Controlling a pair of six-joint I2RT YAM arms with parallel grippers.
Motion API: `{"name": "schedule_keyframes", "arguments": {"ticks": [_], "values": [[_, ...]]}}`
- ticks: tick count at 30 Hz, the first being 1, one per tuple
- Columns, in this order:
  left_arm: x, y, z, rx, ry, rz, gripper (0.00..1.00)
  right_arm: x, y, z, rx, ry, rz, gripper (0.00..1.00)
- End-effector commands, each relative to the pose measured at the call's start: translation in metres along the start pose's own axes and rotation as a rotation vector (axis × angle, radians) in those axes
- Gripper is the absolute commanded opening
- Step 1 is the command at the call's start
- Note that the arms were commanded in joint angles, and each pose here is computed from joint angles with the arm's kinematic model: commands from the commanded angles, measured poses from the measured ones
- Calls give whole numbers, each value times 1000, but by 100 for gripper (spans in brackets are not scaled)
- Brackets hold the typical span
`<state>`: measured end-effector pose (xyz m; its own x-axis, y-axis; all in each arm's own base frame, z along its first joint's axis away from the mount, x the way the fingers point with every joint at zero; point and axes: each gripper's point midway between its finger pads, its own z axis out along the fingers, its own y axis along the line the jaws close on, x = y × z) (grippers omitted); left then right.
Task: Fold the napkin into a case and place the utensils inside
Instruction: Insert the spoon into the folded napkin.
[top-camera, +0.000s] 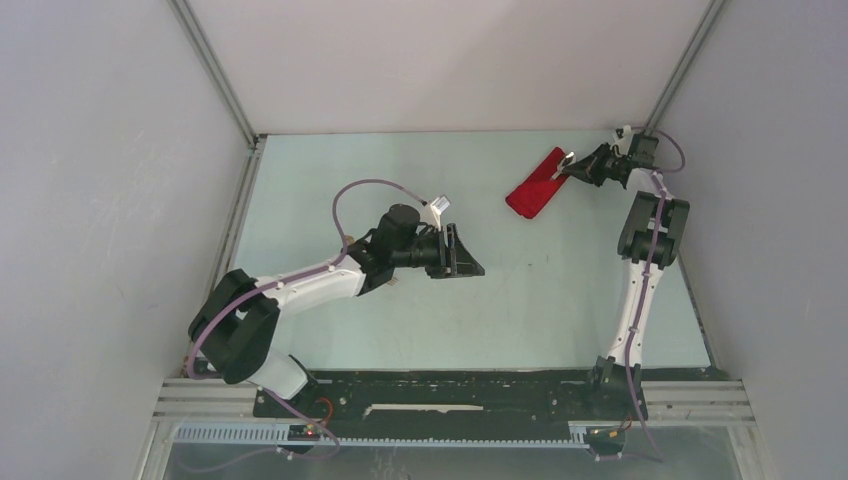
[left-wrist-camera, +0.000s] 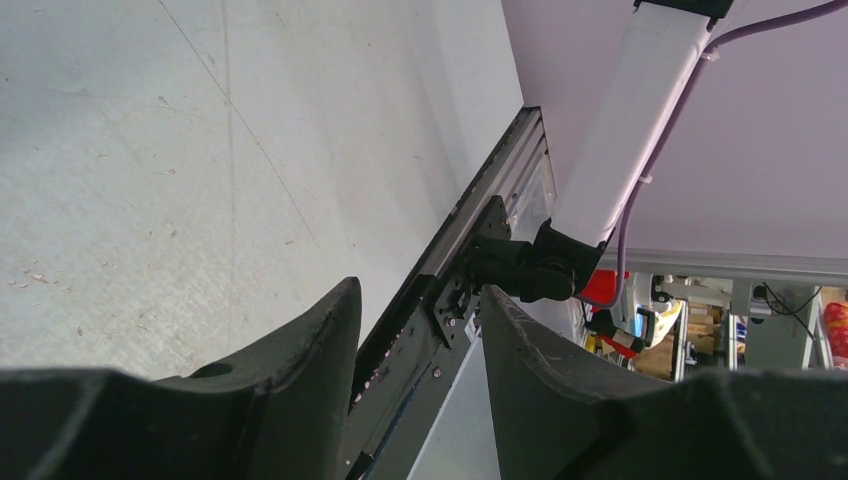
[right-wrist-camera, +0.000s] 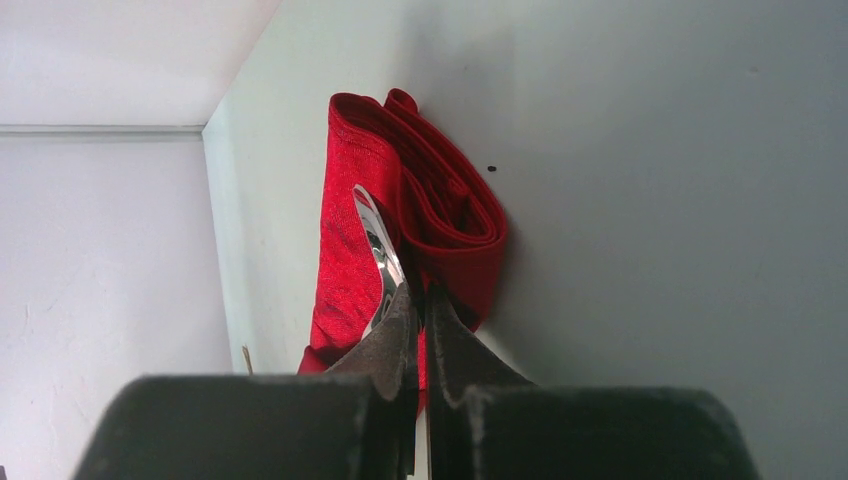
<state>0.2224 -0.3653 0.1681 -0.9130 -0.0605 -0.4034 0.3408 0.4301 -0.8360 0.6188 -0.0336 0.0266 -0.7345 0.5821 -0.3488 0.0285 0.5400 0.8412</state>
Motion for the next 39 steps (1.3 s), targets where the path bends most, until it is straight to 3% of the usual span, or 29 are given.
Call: {"name": "schedule_keyframes", "arguments": {"ticks": [1,10,21,31,39], "values": [[-5,-20,-7,60,-19,41,51,-5,26,-5,-8,-10,-66,0],[-4,-19,-7,58,-19,38,51,-2,25,-5,5,-19,-63,4],[-3,-18,-8,56,-25,38,51,-7,30,-17,94,-64,-92,34],[1,-14,-14,49,-45,25,51,-12,46,-39,223,-56,-121,46],[4,-14,-23,49,-72,19,52,-14,50,-44,273,-33,-170,49]]}}
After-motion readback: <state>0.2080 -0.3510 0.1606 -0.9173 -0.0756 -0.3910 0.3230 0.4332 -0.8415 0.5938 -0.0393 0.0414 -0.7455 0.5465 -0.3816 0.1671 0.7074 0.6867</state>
